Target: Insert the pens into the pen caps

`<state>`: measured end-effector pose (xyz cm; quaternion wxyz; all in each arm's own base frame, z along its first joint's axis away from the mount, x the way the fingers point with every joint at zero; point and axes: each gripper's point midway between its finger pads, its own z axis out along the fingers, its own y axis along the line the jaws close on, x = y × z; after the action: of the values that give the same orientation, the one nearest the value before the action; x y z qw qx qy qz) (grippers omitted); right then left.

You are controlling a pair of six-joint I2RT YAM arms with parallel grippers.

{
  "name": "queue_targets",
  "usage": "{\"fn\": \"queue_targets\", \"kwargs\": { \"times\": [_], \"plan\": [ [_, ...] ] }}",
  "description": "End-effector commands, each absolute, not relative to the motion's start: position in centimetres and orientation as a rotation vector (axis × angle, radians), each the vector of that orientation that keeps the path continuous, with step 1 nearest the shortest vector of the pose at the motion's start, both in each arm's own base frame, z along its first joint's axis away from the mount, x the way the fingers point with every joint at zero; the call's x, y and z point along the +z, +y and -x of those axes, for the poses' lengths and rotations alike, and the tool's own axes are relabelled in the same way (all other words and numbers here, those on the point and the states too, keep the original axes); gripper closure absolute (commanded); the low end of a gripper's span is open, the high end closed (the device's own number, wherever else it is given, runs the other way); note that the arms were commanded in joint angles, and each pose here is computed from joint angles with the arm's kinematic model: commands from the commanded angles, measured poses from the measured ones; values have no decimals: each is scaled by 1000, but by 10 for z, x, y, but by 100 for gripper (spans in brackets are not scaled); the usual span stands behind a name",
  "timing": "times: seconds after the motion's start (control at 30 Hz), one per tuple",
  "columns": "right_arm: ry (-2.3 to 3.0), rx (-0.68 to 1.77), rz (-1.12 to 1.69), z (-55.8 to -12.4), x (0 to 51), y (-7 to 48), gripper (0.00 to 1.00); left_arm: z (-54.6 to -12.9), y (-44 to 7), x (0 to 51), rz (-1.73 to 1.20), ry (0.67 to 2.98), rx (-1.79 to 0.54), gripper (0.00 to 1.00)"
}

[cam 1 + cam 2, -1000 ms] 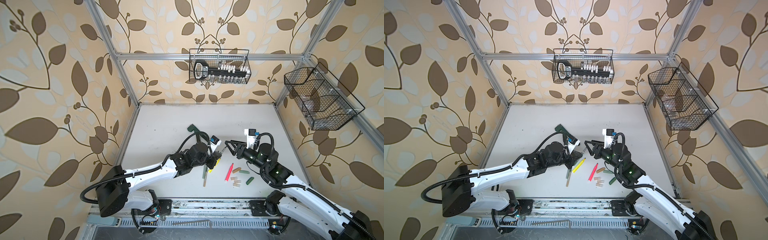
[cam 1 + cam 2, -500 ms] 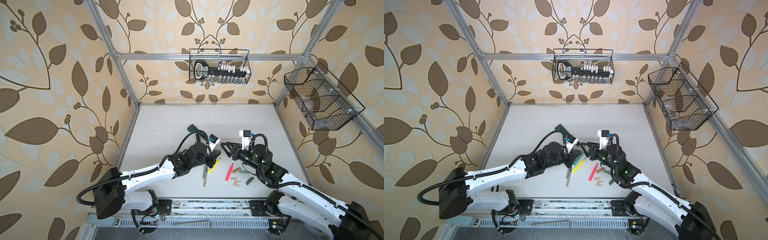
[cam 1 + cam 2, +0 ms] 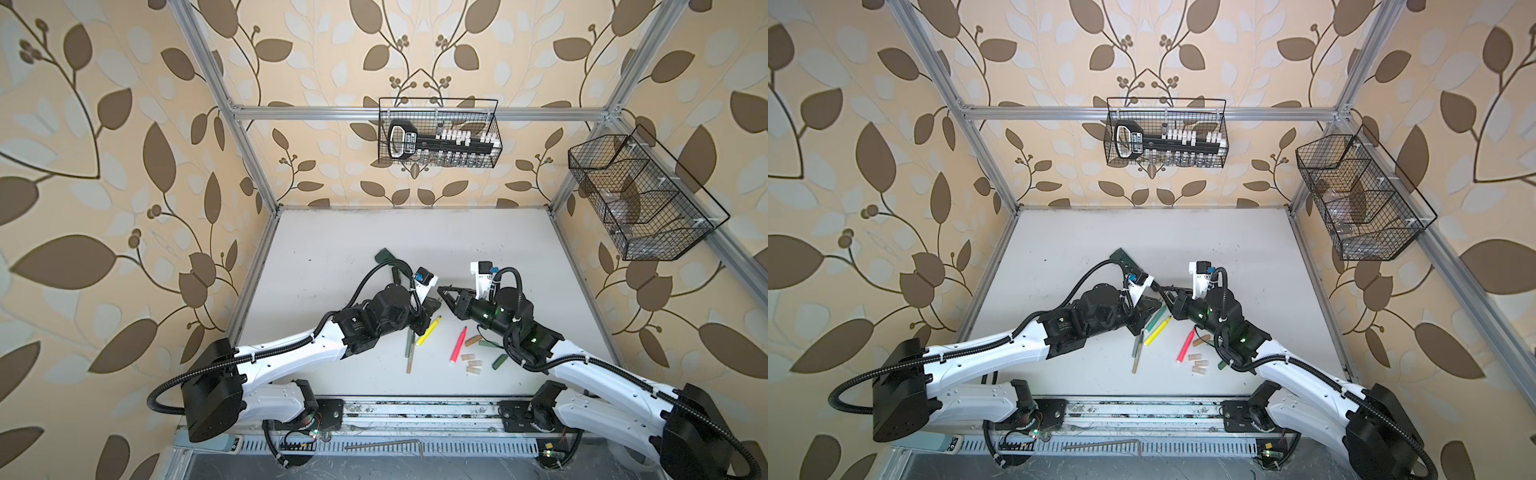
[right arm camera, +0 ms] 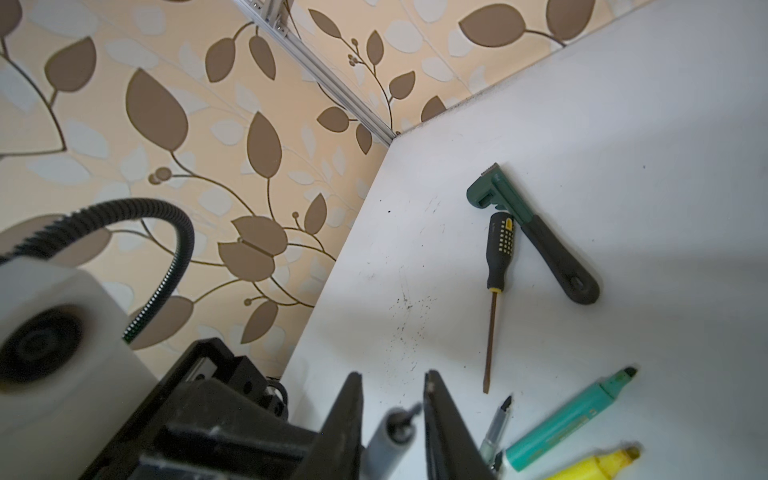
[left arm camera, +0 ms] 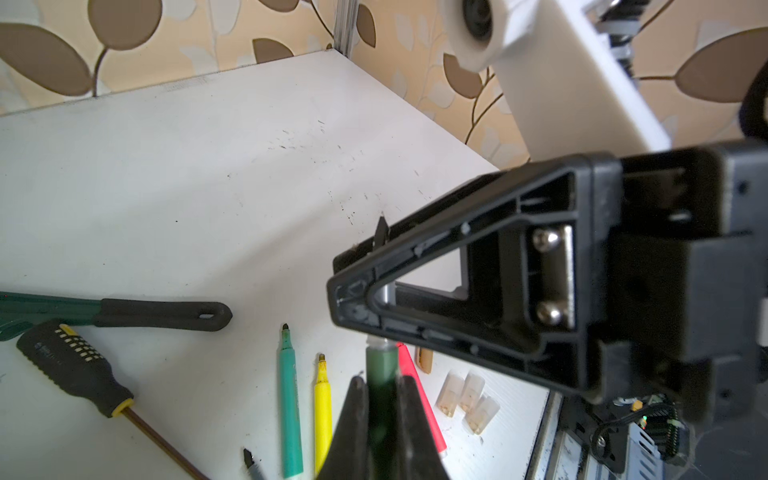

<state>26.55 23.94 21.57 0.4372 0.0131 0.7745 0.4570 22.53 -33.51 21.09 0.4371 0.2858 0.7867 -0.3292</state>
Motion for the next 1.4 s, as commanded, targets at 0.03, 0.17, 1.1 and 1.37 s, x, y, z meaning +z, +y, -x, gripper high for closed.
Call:
{"fn": "queue_targets", "kwargs": {
  "times": [0.03, 0.17, 1.1, 1.37],
  "plan": [
    [1939, 1151, -30, -262, 211, 243, 97, -227, -343, 226, -719, 1900, -841, 100],
    [1943, 1152, -47, -262, 209, 242, 100, -229, -344, 223, -716, 1912, -836, 82],
    [1868, 1188, -53, -254, 223, 233, 61, -233, -356, 207, -734, 1939, -843, 100],
    [1818, 940, -84, -259, 241, 195, 41, -267, -302, 221, -459, 1911, -613, 100]
  ]
}}
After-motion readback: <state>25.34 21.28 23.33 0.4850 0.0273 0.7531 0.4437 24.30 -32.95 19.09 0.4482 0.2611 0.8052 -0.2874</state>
